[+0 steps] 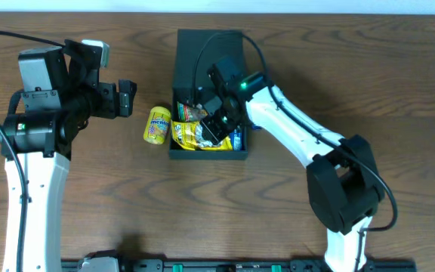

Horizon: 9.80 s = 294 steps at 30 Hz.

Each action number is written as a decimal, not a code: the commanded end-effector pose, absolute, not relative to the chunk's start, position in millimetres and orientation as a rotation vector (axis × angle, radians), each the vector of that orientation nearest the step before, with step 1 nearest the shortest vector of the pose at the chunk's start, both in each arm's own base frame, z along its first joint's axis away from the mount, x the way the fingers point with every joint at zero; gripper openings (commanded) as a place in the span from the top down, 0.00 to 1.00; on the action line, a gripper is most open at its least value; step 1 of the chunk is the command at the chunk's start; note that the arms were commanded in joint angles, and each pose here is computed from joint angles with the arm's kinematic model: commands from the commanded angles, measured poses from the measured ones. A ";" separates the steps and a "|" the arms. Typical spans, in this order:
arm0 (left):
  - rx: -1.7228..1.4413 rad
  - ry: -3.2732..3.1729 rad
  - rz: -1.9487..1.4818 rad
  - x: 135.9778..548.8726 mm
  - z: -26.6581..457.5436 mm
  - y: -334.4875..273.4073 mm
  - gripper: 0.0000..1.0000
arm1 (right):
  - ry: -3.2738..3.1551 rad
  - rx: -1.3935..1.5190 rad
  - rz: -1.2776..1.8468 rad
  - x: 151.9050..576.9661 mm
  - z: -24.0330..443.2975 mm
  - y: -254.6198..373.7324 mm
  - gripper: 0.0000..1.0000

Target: Pack container

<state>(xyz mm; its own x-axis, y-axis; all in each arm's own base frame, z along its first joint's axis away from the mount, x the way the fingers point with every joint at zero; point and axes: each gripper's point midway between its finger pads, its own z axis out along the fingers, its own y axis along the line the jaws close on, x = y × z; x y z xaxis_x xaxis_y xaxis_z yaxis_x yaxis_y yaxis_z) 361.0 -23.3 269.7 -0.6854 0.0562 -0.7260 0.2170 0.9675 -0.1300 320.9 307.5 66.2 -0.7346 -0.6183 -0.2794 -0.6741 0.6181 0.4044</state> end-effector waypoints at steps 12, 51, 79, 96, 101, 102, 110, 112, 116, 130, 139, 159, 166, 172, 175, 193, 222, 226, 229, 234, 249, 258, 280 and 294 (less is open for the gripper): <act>0.175 2.342 -0.278 355.7 270.5 -23.0 0.05 | 2.763 -1.078 0.752 316.7 40.4 310.7 0.98; 0.250 2.565 -0.262 370.2 193.5 -16.5 0.05 | 2.353 -0.897 0.811 407.9 231.2 271.3 0.91; 0.612 2.982 0.061 381.7 8.9 -30.2 0.07 | 2.460 -0.678 0.770 431.0 225.9 206.1 0.37; 0.490 2.979 0.057 387.5 11.9 -30.8 0.48 | 2.453 -0.681 0.768 432.0 226.6 206.8 0.41; 0.373 2.927 0.053 408.4 40.5 -32.9 0.67 | 2.446 -0.647 0.750 439.1 228.8 196.7 0.42; 0.371 2.907 0.053 415.3 50.6 -33.5 0.69 | 2.451 -0.626 0.748 441.2 228.8 192.1 0.42; 0.830 2.555 -0.066 464.2 155.6 -81.8 0.74 | 2.479 -0.511 0.731 451.4 227.5 160.1 0.43; 1.124 2.408 -0.087 461.3 163.0 -107.3 0.75 | 2.483 -0.503 0.729 451.6 227.0 157.5 0.43; 1.432 2.247 -0.118 447.6 157.5 -145.8 0.69 | 2.484 -0.504 0.729 451.5 226.9 157.5 0.43; 1.605 2.252 0.080 439.5 141.7 -149.3 0.07 | 2.491 -0.496 0.693 453.9 225.0 152.1 0.42; 1.327 2.428 0.144 444.9 145.2 -133.8 0.04 | 2.582 -0.482 0.609 445.1 202.4 144.5 0.43; 0.626 2.600 -0.262 447.3 179.5 -89.0 0.05 | 2.907 -0.011 0.142 411.5 50.4 94.5 0.49; 0.627 2.614 -0.266 444.1 178.1 -88.6 0.05 | 2.991 -0.023 0.120 404.0 12.0 93.3 0.49; 0.628 2.624 -0.268 441.9 177.1 -88.4 0.05 | 3.014 -0.043 0.112 402.0 1.3 92.6 0.57; 0.628 2.626 -0.269 441.4 176.9 -88.3 0.05 | 3.013 -0.048 0.111 402.3 1.3 92.6 0.68; 0.627 2.634 -0.269 439.8 176.1 -87.3 0.05 | 2.984 -0.118 0.174 420.1 127.8 132.9 0.91; 0.619 2.637 -0.249 440.9 175.8 -84.8 0.05 | 3.044 -0.019 0.051 359.9 97.5 223.5 0.31; 0.619 2.636 -0.249 441.1 175.9 -84.8 0.05 | 2.922 0.111 0.035 397.4 127.7 201.2 0.34; 0.619 2.637 -0.249 440.9 175.8 -84.8 0.05 | 2.842 0.318 -0.012 428.8 128.9 158.6 0.40; 0.619 2.635 -0.249 441.3 176.0 -84.8 0.05 | 2.893 0.461 0.106 441.5 100.0 138.2 0.50; 0.618 2.632 -0.248 442.1 176.3 -85.0 0.05 | 3.099 0.406 0.050 414.9 18.6 174.8 0.57; 0.618 2.632 -0.248 442.1 176.3 -85.0 0.05 | 3.149 0.401 -0.002 408.2 -4.9 173.4 0.57; 0.618 2.632 -0.249 442.0 176.3 -85.1 0.05 | 3.156 0.276 -0.015 407.9 -16.3 171.4 0.85; 0.617 2.632 -0.249 442.0 176.3 -85.0 0.05 | 3.067 0.232 0.050 436.4 88.5 145.8 0.98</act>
<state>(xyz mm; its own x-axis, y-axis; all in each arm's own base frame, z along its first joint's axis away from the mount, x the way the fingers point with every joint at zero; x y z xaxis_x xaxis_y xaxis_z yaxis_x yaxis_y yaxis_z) 441.7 -86.5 164.2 -0.8172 0.3966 -0.4183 0.4695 0.8789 -0.0840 415.4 142.0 36.4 -0.9782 0.1985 0.0612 0.1973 0.9800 -0.0242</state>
